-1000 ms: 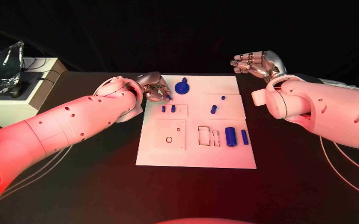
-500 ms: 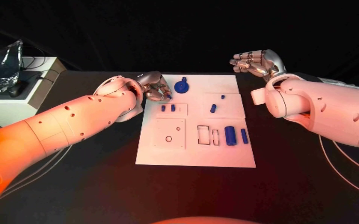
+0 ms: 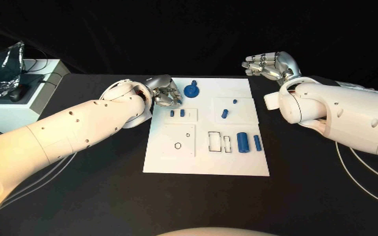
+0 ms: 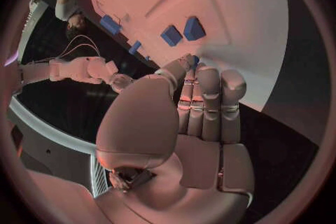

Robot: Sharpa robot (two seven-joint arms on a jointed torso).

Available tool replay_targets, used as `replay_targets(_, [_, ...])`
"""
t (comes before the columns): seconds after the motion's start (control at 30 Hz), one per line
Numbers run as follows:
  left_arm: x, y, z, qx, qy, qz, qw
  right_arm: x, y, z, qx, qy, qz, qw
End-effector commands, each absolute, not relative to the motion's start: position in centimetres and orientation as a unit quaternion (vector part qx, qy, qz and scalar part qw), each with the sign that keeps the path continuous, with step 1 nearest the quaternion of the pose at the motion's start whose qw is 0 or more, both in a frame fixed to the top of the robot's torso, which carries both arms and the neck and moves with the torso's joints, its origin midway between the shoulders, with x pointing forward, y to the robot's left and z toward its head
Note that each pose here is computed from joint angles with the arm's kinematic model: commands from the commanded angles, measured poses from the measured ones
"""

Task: Assemble the parts on the task board

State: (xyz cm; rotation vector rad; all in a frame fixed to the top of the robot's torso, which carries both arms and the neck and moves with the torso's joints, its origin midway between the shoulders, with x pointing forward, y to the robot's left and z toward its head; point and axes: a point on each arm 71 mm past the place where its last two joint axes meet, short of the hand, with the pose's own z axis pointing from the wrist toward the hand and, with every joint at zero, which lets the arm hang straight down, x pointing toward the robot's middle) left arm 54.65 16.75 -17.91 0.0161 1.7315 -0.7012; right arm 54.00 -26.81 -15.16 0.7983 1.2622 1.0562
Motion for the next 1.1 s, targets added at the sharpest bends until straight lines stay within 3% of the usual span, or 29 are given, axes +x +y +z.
replay_targets(0.03, [54.55, 16.46, -18.18, 0.015, 0.756, -0.298, 0.582, 53.98, -26.62, -15.13, 0.339, 0.548, 0.465, 0.607])
replay_targets(0.4, [54.65, 16.57, -18.74, 0.03, 0.773, -0.268, 0.574, 54.0, -26.66, -15.17, 0.339, 0.549, 0.465, 0.607])
replay_targets(1.1, [54.68, 16.48, -18.87, 0.024, 0.76, -0.282, 0.585, 54.02, -26.58, -15.26, 0.34, 0.55, 0.465, 0.605])
